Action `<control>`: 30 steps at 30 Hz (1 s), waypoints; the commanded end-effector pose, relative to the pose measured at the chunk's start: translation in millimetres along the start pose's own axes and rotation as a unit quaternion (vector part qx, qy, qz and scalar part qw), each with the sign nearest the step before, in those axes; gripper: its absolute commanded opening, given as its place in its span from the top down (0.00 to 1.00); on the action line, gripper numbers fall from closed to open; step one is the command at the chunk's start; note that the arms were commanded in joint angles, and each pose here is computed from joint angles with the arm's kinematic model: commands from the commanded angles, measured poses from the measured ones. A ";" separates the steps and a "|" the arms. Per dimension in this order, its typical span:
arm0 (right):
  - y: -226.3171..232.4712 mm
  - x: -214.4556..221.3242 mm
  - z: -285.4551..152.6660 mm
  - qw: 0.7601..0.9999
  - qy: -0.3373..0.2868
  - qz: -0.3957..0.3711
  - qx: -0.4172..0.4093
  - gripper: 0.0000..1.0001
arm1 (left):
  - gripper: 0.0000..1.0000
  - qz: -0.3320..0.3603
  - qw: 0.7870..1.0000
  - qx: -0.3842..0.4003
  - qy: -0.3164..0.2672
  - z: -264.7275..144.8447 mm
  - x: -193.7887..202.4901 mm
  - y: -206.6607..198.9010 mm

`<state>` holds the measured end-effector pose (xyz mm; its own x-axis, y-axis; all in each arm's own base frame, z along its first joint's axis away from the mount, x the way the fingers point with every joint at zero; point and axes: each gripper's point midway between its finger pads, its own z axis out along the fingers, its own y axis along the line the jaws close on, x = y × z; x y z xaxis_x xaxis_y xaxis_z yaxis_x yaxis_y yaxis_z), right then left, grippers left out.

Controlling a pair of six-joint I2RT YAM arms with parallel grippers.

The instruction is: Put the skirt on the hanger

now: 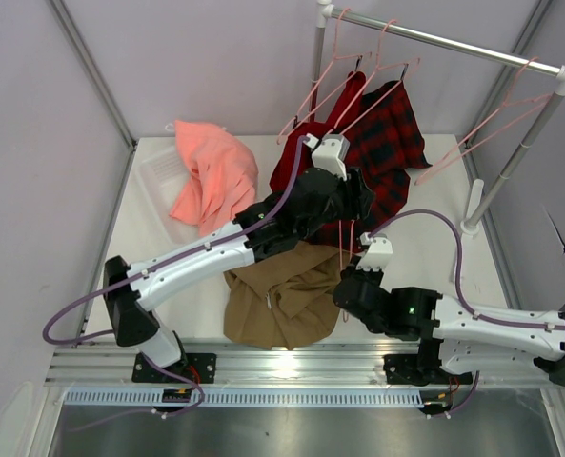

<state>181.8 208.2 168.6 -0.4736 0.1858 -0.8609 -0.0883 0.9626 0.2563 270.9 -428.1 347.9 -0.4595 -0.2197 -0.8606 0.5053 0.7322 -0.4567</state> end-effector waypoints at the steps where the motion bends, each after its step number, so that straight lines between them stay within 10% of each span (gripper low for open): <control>1: 11.2 -30.5 -5.3 0.998 -0.044 0.045 0.001 1.00 | 0.44 -0.021 0.999 -0.002 -0.026 12.3 -14.0 -6.7; 4: 13.0 -31.2 -6.3 0.998 -0.044 0.044 -0.001 1.00 | 0.47 -0.019 0.999 -0.002 -0.025 15.0 -13.5 -7.4; 11: 21.6 -39.2 -14.7 0.998 -0.034 0.046 -0.022 0.98 | 1.00 -0.001 0.999 0.029 -0.016 12.9 -16.4 -14.8; 17: 30.6 -56.9 -40.5 0.995 -0.011 0.053 -0.087 0.28 | 1.00 0.028 0.996 0.083 0.025 -2.6 -14.6 -19.3; 30: -46.1 -121.8 -99.4 0.986 -0.090 0.064 -0.123 0.23 | 1.00 0.168 0.980 0.069 0.081 -60.1 -0.4 22.1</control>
<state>151.6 146.9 298.4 -0.4051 0.3959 -0.8241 -0.2666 0.8111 0.5206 247.7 -396.5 336.3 -0.4329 0.0769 -0.8981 0.6875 0.6726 -0.2738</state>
